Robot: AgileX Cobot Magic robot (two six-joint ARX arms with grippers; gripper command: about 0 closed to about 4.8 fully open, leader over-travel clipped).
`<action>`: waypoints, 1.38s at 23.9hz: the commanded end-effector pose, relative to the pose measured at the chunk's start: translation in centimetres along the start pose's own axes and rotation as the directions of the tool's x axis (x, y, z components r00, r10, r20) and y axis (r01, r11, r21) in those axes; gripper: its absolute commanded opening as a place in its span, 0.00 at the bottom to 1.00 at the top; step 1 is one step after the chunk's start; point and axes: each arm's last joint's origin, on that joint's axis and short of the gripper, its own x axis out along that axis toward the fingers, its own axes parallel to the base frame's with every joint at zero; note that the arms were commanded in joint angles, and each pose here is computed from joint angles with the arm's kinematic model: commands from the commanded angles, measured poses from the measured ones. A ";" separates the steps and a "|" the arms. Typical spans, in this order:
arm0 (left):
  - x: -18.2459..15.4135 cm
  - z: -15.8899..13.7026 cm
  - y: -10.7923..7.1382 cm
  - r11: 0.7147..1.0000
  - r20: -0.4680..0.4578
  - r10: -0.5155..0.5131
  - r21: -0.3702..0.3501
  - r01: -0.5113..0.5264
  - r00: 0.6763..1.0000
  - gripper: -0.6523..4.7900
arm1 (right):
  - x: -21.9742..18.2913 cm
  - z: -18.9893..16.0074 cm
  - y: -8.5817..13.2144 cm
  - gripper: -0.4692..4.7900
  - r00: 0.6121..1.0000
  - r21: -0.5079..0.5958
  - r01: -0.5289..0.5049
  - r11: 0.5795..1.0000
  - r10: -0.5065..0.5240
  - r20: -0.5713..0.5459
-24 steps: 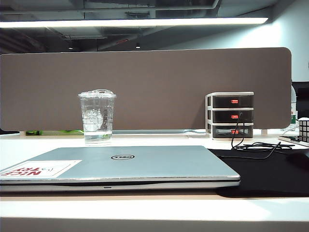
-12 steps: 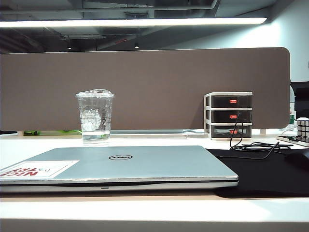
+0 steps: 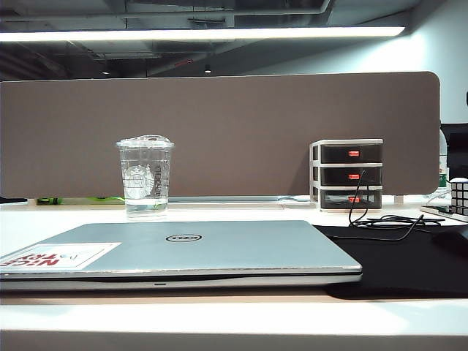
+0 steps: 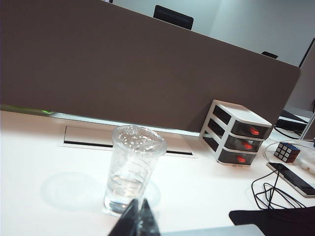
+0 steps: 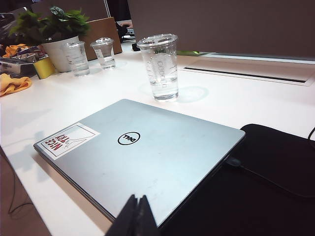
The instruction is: Pick up the coffee cup and place it on the left side of the laptop.
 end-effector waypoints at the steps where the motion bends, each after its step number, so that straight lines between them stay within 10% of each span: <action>1: 1.4 0.0 0.5 0.999 0.021 -0.012 0.039 0.011 1.000 0.11 | 0.0 -0.1 0.0 0.09 1.000 -0.001 0.000 1.000 0.000 0.004; 5: 3.1 -1.5 1.6 0.998 -0.047 0.009 0.056 -0.007 0.999 0.12 | 0.0 -0.1 0.0 0.09 1.000 -0.009 0.000 1.000 0.000 0.004; 10: 4.6 -2.8 2.5 0.992 -0.074 0.003 0.125 0.007 0.997 0.53 | 0.0 -0.1 0.0 0.09 1.000 -0.013 0.003 1.000 -0.003 0.005; 16: 6.0 -4.4 3.7 0.963 -0.090 0.033 0.268 -0.008 0.995 0.53 | 0.0 -0.1 0.0 0.09 1.000 -0.012 0.001 1.000 -0.001 0.004; 20: 6.3 -5.0 3.6 0.975 -0.116 0.019 0.221 0.007 0.993 0.53 | 0.0 -0.1 0.0 0.09 1.000 -0.013 0.000 1.000 0.000 0.004; 24: 6.7 -5.2 3.4 0.890 -0.117 -0.056 0.444 0.103 0.992 0.53 | 0.0 -0.1 0.0 0.09 1.000 -0.012 0.003 1.000 -0.003 0.004; 28: 8.7 -5.7 4.2 0.883 -0.154 -0.089 0.445 0.150 0.984 0.95 | 0.0 -0.1 0.0 0.09 1.000 -0.012 0.003 1.000 -0.003 0.004; 33: 10.9 -6.5 5.0 0.900 -0.199 -0.104 0.399 0.177 0.975 1.00 | 0.0 -0.1 0.0 0.09 1.000 -0.012 0.001 1.000 -0.001 0.004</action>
